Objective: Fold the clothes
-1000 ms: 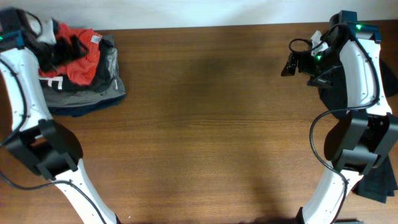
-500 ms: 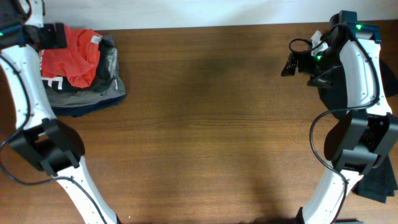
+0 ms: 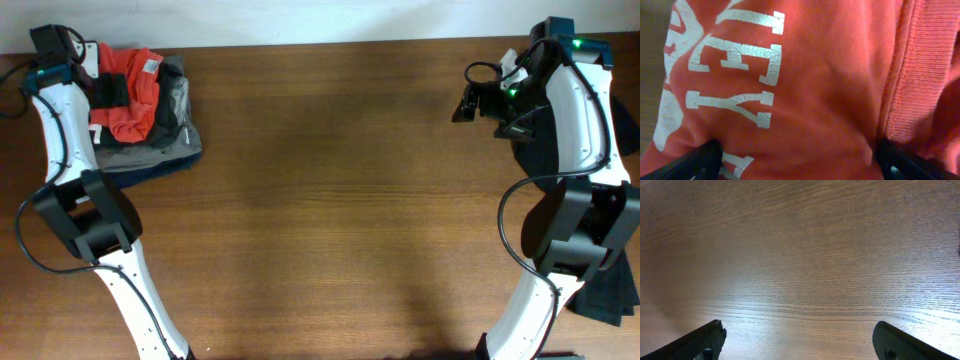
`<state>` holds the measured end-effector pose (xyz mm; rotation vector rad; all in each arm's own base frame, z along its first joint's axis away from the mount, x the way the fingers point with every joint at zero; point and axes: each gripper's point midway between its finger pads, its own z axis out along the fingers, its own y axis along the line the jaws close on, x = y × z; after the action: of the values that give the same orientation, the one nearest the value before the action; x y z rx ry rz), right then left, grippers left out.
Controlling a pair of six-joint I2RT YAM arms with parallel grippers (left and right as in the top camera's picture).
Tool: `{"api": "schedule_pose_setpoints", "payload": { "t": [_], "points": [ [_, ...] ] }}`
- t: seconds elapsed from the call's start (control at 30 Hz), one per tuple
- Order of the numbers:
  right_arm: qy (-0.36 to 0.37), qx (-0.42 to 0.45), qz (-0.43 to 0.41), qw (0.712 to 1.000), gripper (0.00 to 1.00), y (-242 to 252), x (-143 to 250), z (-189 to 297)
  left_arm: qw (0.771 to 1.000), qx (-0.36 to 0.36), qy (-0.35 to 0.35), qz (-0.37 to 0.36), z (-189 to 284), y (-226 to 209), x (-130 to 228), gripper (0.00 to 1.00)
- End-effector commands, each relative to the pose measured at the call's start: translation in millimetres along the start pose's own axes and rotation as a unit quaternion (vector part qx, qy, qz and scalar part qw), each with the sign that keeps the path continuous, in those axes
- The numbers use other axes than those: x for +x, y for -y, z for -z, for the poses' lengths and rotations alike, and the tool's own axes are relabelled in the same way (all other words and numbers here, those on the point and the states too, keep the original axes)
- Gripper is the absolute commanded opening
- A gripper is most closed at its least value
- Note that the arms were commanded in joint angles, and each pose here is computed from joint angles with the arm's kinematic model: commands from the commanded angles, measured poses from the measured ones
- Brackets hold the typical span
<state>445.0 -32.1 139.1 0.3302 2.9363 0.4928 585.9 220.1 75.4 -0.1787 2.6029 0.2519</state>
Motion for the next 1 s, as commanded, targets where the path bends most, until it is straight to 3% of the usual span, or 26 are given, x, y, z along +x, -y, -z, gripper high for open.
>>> {"api": "schedule_pose_setpoints", "payload": {
  "t": [0.0,0.2,0.37,0.57,0.73,0.97],
  "points": [
    [0.016,-0.002,0.014,1.0,0.99,-8,-4,11,0.995,0.013,-0.103,0.009,-61,12,70,0.99],
    [0.017,-0.002,0.014,1.0,0.99,-8,-4,11,0.993,0.017,-0.119,0.008,-67,14,81,0.99],
    [0.029,-0.002,0.013,1.0,0.99,-5,-9,19,0.995,0.012,-0.096,0.008,-42,9,58,0.99],
    [0.112,0.003,0.028,0.993,0.99,-6,-32,95,0.999,0.001,-0.04,0.014,51,-4,7,0.99],
    [0.175,0.035,0.062,0.982,0.99,-13,-31,160,1.0,0.004,-0.007,0.03,119,-5,-12,0.99],
    [0.262,0.067,0.094,0.958,0.99,-34,-15,230,0.989,0.13,0.06,0.022,224,40,-31,0.99]
  ]
}}
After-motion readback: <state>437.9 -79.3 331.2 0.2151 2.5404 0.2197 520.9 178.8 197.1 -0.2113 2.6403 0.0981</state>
